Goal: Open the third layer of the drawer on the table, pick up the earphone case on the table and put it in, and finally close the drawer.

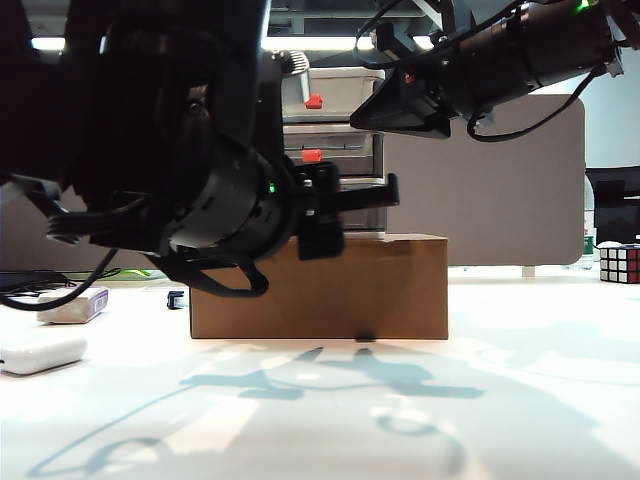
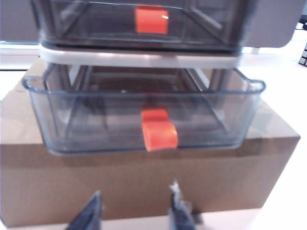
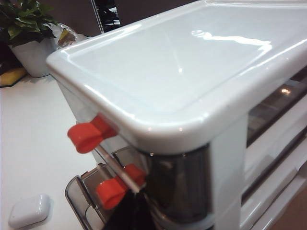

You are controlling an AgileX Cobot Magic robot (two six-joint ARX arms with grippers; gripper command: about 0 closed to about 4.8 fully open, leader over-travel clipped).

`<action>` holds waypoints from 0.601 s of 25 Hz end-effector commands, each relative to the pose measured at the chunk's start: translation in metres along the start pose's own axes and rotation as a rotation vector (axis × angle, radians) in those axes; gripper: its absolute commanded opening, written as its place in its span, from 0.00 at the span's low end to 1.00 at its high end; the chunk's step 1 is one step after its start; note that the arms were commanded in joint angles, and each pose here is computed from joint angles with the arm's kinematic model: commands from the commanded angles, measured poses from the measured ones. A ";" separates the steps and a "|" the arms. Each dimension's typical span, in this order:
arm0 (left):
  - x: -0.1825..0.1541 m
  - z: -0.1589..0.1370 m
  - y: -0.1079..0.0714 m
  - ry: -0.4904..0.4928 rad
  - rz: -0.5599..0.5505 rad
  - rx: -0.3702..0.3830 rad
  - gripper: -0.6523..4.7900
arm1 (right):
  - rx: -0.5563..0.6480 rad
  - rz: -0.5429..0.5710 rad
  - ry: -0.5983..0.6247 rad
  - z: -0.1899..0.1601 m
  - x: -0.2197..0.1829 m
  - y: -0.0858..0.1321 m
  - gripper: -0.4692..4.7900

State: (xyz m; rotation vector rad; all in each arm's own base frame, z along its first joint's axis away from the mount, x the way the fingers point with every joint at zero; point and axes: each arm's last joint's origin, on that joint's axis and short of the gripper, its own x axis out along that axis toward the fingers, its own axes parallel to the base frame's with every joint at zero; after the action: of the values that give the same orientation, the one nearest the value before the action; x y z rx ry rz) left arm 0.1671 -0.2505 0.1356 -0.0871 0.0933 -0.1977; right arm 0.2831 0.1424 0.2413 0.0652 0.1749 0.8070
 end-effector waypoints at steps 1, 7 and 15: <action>0.008 0.006 0.003 -0.013 -0.072 -0.037 0.39 | -0.006 -0.002 -0.006 0.003 0.000 0.000 0.08; 0.019 0.016 0.001 -0.036 -0.082 -0.060 0.39 | -0.003 -0.003 -0.001 0.002 0.000 0.000 0.08; 0.023 0.019 -0.004 -0.026 -0.081 -0.052 0.39 | -0.002 -0.003 0.003 0.002 0.000 0.000 0.08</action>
State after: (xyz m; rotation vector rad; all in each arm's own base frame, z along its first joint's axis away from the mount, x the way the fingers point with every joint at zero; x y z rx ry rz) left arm 0.1907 -0.2569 0.1504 -0.1362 0.0778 -0.2707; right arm 0.2828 0.1424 0.2396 0.0649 0.1938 0.8090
